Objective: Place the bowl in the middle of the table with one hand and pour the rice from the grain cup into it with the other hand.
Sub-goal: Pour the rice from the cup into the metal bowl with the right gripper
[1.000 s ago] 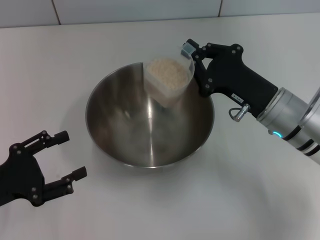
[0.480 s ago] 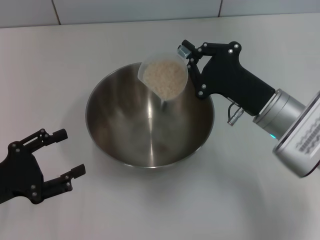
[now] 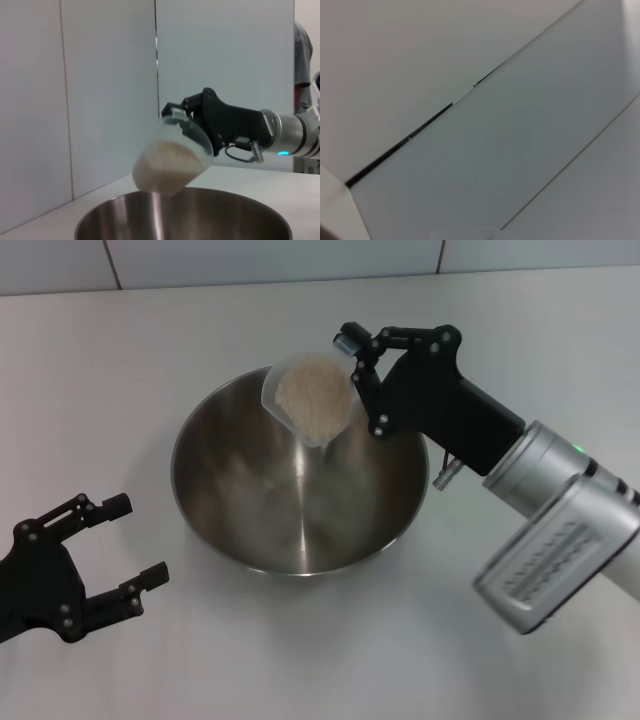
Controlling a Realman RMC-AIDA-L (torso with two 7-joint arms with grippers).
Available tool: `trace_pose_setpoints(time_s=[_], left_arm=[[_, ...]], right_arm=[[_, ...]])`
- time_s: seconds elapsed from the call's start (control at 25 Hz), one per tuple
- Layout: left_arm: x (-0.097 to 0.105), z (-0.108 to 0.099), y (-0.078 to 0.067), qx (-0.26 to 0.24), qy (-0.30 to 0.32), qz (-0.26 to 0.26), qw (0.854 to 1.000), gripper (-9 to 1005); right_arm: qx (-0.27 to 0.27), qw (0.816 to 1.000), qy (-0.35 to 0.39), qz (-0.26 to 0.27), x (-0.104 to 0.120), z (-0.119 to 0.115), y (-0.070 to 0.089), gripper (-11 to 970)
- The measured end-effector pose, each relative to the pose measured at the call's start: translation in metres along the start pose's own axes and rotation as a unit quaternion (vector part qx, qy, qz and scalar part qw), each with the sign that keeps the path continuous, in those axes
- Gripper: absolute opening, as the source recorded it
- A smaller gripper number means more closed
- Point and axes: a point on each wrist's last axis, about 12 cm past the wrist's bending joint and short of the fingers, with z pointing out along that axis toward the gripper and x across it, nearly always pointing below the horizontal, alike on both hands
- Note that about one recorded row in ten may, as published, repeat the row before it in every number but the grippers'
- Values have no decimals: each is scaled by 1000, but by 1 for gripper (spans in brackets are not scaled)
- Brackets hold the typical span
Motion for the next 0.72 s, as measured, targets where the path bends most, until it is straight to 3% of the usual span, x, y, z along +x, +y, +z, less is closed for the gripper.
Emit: trace_pose_setpoints(time_s=[0.32,0.48,0.72], left_arm=[[0,0,0,-4,-2,-1,1000,812],[0,0,0,-5,-3,-1,1000,812],[0,0,0,-6,-4,-1,1000,812]], right_arm=[[5,995,4,-103,-4,4,4,32],[10,983,3,-183,-9,5,8,32],[12,969,4,-246,-12,5,11,34]])
